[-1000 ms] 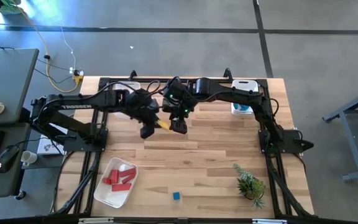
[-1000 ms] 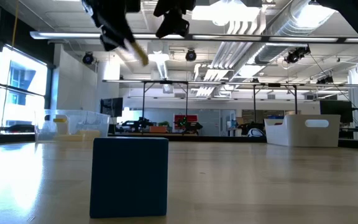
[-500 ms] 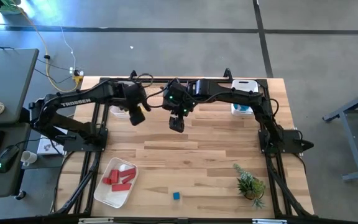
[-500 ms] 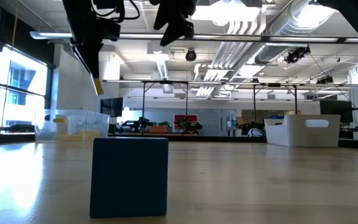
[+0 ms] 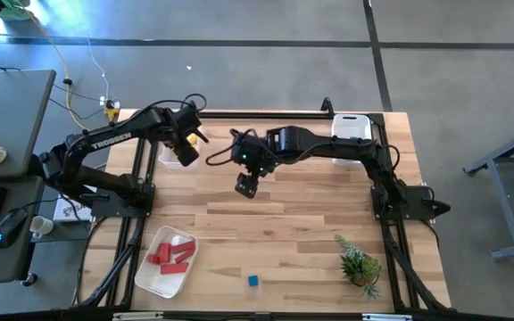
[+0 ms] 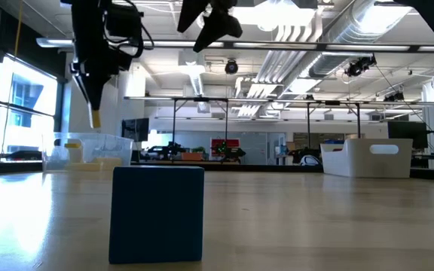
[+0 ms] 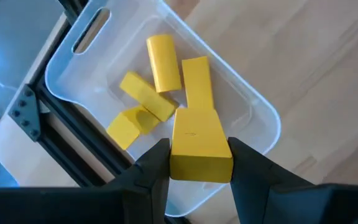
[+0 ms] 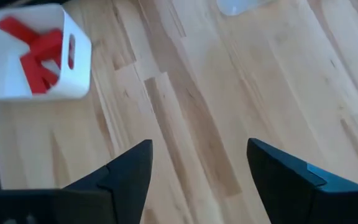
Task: Sort & place blocks by color
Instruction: Put the yellow block into the transparent bin, then put the blue block into the top white bin
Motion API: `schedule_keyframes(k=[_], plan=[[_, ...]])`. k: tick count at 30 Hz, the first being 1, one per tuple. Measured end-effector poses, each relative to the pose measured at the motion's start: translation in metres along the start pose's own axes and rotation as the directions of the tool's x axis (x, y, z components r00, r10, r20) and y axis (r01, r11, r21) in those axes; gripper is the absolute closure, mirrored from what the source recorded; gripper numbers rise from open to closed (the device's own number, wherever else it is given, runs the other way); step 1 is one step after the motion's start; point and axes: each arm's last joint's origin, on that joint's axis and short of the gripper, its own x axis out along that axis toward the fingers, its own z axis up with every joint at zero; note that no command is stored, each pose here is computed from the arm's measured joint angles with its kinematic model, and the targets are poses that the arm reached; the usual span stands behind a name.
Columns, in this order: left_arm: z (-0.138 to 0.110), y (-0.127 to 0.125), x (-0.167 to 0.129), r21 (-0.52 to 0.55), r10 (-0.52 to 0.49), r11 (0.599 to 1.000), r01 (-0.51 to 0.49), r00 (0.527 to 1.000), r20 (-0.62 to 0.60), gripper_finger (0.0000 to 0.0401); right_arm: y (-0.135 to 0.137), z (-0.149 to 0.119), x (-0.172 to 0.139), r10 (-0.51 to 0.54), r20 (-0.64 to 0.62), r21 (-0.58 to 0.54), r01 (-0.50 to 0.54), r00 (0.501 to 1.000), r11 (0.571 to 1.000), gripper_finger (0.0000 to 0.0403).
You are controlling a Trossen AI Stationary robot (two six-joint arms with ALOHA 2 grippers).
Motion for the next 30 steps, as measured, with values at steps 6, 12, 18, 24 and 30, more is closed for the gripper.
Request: schedule_keyframes(k=[6, 12, 18, 24, 30], plan=[[-0.002, 0.01, 0.01, -0.044, 0.005, 0.999, -0.006, 1.0, -0.026, 0.0288, 0.021, -0.008, 0.0, 0.026, -0.008, 0.119, -0.025, 1.0, 0.993, 0.0155], [-0.006, 0.017, 0.019, -0.042, 0.014, 0.999, -0.016, 0.998, -0.062, 0.0288, 0.051, -0.021, -0.002, 0.084, -0.022, 0.11, -0.081, 0.996, 0.991, 0.0155], [-0.007, 0.018, 0.02, -0.004, 0.014, 1.0, -0.014, 0.998, -0.065, 0.0262, 0.092, -0.04, -0.008, 0.165, -0.02, 0.025, -0.165, 0.986, 0.986, 0.0155], [-0.006, 0.018, 0.02, 0.0, 0.014, 1.0, -0.014, 0.998, -0.055, 0.0211, 0.127, -0.058, -0.015, 0.232, -0.013, -0.077, -0.232, 0.973, 0.97, 0.0155], [-0.007, 0.017, 0.019, 0.016, -0.025, 1.0, 0.027, 0.997, -0.068, 0.0201, 0.155, -0.077, -0.004, 0.21, -0.001, -0.168, -0.207, 0.978, 0.964, 0.0155]])
